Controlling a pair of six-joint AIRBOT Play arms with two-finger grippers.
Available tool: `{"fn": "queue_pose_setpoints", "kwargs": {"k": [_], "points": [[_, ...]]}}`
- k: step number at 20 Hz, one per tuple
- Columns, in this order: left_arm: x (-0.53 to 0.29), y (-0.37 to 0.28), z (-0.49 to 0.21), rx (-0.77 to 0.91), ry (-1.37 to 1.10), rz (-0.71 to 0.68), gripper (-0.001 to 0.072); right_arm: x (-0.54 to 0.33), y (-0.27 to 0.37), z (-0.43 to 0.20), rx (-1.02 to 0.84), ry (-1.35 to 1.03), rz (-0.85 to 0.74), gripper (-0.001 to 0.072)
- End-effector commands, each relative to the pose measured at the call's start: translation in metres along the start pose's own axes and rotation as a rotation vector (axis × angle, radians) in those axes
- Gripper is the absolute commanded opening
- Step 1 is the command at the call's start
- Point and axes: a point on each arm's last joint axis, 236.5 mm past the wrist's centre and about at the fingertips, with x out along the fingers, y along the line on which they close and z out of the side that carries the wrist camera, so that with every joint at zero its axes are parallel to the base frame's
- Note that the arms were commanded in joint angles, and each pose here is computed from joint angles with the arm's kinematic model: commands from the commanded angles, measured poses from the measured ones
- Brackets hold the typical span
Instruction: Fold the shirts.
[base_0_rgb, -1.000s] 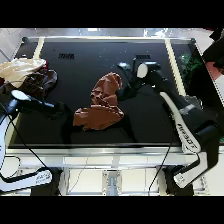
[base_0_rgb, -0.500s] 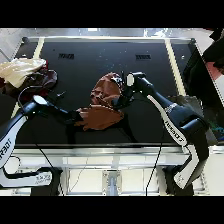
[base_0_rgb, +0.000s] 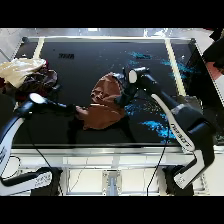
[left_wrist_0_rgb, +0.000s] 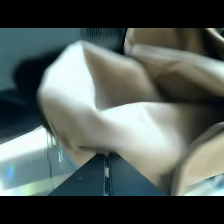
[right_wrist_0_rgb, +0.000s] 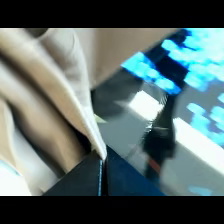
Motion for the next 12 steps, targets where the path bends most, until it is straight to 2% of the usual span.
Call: {"fn": "queue_pose_setpoints", "kwargs": {"k": [1, 6, 9, 12], "points": [[-0.077, 0.000, 0.038, -0.011, -0.244, 0.024, 0.0012, -0.083, -0.005, -0.002, -0.047, -0.121, -0.108, 0.0011], [-0.225, -0.044, 0.064, 0.020, -0.698, 0.007, 0.0012, -0.254, 0.037, -0.007, -0.116, -0.539, -0.122, 0.0011], [-0.321, -0.075, 0.067, 0.119, -0.952, 0.099, 0.0011, -0.359, 0.062, -0.039, -0.155, -0.803, -0.138, 0.0011], [-0.405, -0.111, 0.062, 0.224, -1.139, 0.207, 0.0011, -0.426, 0.079, -0.084, -0.183, -0.990, -0.150, 0.0011]]}}
